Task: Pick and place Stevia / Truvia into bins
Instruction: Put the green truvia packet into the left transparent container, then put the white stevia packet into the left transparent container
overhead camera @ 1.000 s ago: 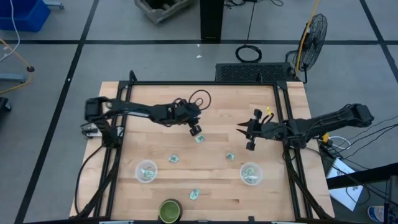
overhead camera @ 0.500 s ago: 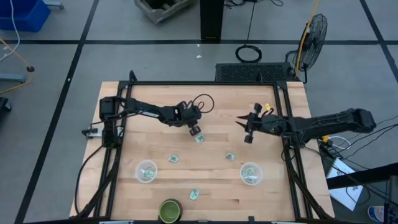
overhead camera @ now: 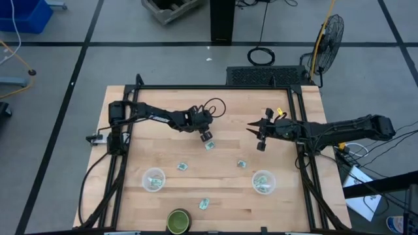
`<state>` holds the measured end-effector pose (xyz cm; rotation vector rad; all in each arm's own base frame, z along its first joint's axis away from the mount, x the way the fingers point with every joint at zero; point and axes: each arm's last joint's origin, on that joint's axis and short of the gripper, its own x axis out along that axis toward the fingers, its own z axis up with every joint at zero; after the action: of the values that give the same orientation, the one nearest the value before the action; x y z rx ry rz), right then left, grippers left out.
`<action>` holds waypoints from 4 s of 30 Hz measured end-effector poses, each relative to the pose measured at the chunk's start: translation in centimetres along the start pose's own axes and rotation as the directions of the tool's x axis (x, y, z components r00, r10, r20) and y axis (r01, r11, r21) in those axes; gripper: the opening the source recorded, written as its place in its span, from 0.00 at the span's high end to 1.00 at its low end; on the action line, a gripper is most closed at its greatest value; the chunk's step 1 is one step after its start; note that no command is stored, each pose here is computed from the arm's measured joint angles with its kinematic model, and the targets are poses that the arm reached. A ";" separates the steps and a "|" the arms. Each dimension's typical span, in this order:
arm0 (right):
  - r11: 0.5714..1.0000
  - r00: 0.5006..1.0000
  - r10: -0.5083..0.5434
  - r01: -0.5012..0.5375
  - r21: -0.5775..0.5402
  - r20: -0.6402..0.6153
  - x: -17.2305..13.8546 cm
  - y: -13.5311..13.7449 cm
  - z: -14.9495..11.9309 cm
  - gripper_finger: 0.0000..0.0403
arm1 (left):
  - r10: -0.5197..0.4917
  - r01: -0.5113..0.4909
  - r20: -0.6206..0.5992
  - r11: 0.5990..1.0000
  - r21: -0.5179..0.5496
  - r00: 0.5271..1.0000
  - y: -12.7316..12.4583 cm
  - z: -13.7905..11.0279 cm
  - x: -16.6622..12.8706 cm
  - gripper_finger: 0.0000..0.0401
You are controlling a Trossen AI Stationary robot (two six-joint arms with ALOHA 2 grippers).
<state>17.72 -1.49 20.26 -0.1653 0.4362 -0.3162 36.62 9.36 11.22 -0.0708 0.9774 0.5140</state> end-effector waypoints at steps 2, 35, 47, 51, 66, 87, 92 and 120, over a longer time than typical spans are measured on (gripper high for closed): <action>1.000 1.000 0.002 -0.002 0.013 -0.001 0.0 0.0 0.0 0.77 | 0.015 -0.015 -0.004 1.000 0.000 1.000 0.0 -0.1 0.2 0.76; 1.000 0.998 0.008 -0.006 0.026 -0.061 0.0 0.1 -0.6 0.77 | -0.324 0.309 -0.161 0.944 -0.111 0.932 -3.0 -4.0 -23.7 1.00; 1.000 0.998 0.008 -0.006 0.025 -0.064 0.0 0.1 -0.6 0.77 | -0.374 0.292 -0.305 0.914 -0.282 0.876 -9.5 -9.7 -27.1 1.00; 1.000 0.998 0.008 -0.006 0.025 -0.064 0.0 0.1 -0.6 0.77 | -0.341 0.224 -0.397 0.924 -0.311 0.852 -10.7 -11.9 -25.9 1.00; 1.000 0.998 0.007 -0.006 0.025 -0.063 0.0 0.1 -0.6 0.77 | -0.338 0.085 -0.505 0.884 -0.460 0.794 -10.1 -15.5 -21.8 0.96; 1.000 0.998 0.007 -0.006 0.028 -0.056 0.0 0.1 -0.6 0.77 | -0.475 0.138 -0.554 0.830 -0.541 0.684 -8.6 -12.6 -21.2 0.78; 1.000 0.998 0.008 -0.006 0.028 -0.056 0.0 0.1 -0.6 0.77 | -0.489 0.198 -0.460 0.814 -0.546 0.741 -7.7 -10.8 -22.0 0.78; 1.000 0.998 0.010 -0.008 0.024 -0.065 0.0 0.1 -0.7 0.77 | -0.291 0.357 -0.285 0.909 0.217 0.913 -10.3 -11.3 -16.9 0.78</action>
<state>17.50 -1.46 19.63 -0.1298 0.4974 -0.3185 24.88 -9.36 16.74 -0.0580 1.2438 0.0607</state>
